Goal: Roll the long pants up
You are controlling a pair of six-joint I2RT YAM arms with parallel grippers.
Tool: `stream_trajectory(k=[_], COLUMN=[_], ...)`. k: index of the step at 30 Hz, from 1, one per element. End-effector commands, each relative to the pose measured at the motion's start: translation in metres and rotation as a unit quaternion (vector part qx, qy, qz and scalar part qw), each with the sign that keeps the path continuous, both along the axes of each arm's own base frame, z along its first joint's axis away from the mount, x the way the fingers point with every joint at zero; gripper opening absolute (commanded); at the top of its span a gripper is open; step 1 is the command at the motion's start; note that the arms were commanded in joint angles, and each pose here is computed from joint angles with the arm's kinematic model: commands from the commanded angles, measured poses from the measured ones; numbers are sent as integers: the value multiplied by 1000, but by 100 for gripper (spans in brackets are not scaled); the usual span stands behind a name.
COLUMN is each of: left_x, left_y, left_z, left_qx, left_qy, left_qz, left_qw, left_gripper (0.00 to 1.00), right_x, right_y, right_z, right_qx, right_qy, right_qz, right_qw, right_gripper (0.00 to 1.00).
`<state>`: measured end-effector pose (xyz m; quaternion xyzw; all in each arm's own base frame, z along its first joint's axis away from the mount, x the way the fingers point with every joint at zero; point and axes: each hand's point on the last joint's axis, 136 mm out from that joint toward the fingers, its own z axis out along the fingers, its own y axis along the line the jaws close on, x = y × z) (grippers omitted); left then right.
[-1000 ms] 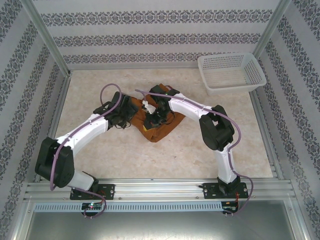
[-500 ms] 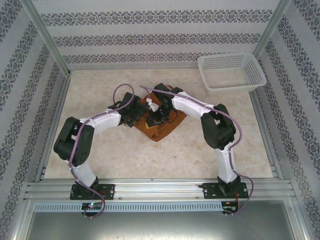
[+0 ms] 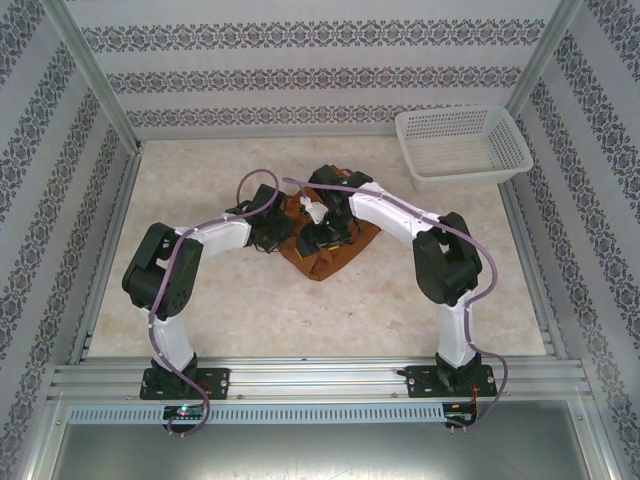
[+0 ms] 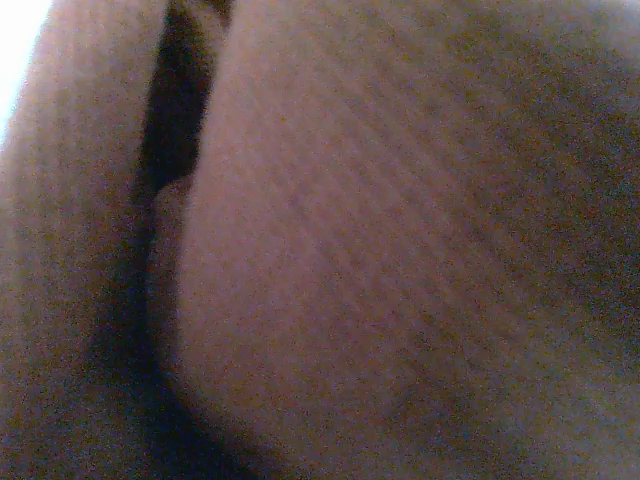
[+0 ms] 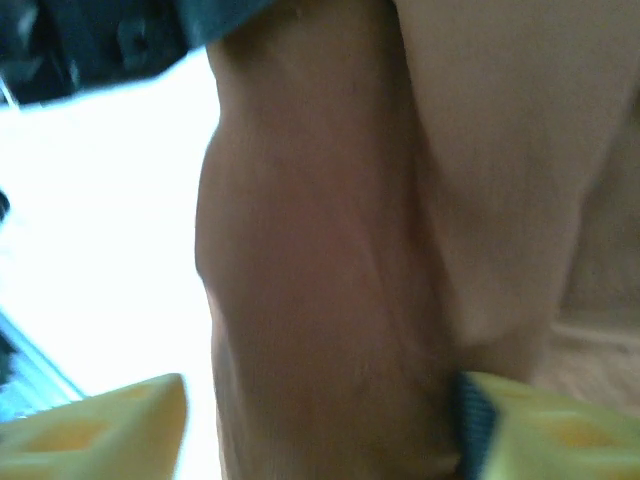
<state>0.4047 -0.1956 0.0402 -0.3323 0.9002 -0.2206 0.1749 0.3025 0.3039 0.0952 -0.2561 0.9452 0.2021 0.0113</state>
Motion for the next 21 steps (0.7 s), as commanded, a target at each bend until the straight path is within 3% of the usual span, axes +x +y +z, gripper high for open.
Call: stream_trajectory(k=[1, 6, 9, 16, 21], left_x=[-23, -17, -15, -17, -22], left_y=[14, 9, 5, 1, 3], left_z=[-38, -29, -27, -22, -13], left_qx=[37, 27, 16, 4, 2], left_qy=[70, 68, 70, 73, 67], left_qz=[1, 2, 2, -1, -4], left_qw=[997, 997, 997, 997, 998], left_gripper=[0, 0, 0, 0, 0], right_x=[-11, -23, -30, -14, 13], right_y=[-28, -13, 1, 11, 0], right_z=[26, 60, 55, 9, -9], right_qx=[-126, -224, -285, -419, -457], right_qy=[-105, -247, -297, -353, -368], right_qz=[35, 74, 100, 170, 186], right_qw=[986, 940, 906, 819, 789], right_gripper=[96, 98, 98, 98, 97])
